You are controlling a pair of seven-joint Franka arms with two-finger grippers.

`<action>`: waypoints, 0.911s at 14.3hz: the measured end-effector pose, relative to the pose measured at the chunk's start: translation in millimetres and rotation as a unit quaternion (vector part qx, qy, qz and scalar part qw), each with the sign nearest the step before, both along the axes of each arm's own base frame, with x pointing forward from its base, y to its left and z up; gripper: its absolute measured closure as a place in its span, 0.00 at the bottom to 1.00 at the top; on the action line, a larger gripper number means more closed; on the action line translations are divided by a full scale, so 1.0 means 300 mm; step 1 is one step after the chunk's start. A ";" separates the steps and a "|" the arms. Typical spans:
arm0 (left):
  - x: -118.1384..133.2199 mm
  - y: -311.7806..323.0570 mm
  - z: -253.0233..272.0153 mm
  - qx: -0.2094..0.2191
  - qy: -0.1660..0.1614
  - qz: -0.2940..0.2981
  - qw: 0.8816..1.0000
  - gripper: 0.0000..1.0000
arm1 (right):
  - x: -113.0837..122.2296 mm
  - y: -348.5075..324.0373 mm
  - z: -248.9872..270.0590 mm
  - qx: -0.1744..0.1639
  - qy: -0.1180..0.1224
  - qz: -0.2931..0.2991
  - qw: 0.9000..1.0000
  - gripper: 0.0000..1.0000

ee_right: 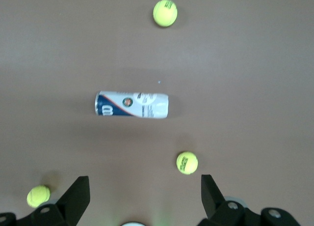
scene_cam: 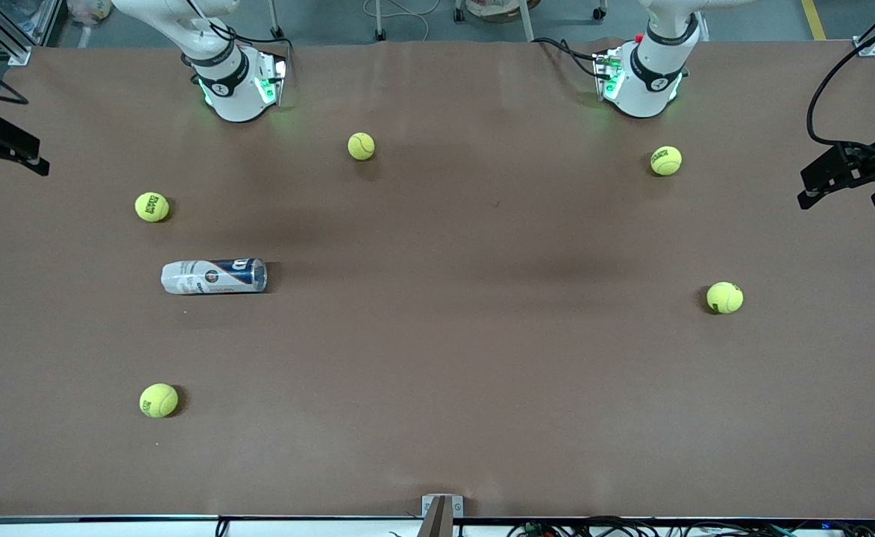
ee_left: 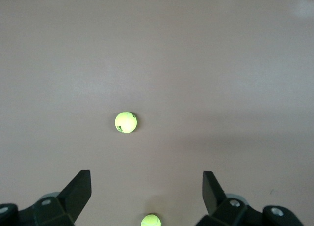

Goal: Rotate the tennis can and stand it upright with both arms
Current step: 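Move the right gripper out toward the white tennis can, then lower the open right gripper over the lying white can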

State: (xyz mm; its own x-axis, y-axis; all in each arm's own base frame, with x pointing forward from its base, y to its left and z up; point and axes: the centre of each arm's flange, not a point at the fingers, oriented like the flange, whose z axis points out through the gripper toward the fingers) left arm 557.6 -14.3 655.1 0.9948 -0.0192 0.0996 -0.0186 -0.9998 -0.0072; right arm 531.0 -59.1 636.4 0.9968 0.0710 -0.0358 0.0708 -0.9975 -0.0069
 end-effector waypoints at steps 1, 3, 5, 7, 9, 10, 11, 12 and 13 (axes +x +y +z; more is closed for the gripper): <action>-0.001 -0.001 -0.001 -0.001 0.001 0.000 1.000 0.00 | 0.024 -0.020 -0.024 -0.001 -0.003 -0.005 1.000 0.00; -0.006 -0.002 -0.005 -0.003 0.009 0.000 1.000 0.00 | 0.069 -0.057 -0.081 -0.004 -0.004 -0.014 1.000 0.00; -0.013 -0.002 -0.012 -0.002 0.020 0.000 1.000 0.00 | 0.123 -0.071 -0.165 -0.006 0.004 -0.016 1.000 0.00; -0.016 -0.002 -0.014 -0.002 0.023 0.000 1.000 0.00 | 0.172 -0.073 -0.252 -0.008 0.016 -0.016 1.000 0.00; -0.016 -0.002 -0.014 -0.002 0.023 0.000 1.000 0.00 | 0.193 -0.063 -0.293 -0.009 0.023 -0.023 0.999 0.00; -0.016 -0.002 -0.014 -0.002 0.023 0.000 1.000 0.00 | 0.198 -0.049 -0.301 -0.010 0.024 -0.040 0.999 0.00; -0.016 -0.002 -0.014 -0.002 0.023 0.000 1.000 0.00 | 0.202 -0.020 -0.314 -0.012 0.024 -0.059 0.998 0.00; -0.016 -0.002 -0.014 -0.002 0.023 0.000 1.000 0.00 | 0.208 0.025 -0.334 -0.013 0.024 -0.074 0.997 0.00; -0.016 -0.002 -0.014 -0.002 0.023 0.000 1.000 0.00 | 0.213 0.073 -0.363 -0.015 0.024 -0.086 0.996 0.00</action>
State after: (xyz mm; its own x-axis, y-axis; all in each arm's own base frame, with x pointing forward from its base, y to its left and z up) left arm 552.8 -14.8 650.9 0.9984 -0.0192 0.0529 -0.0192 -0.9998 -0.0016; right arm 595.0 -37.2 527.5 0.9914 -0.1019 -0.0823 -0.1003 -0.9947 0.0233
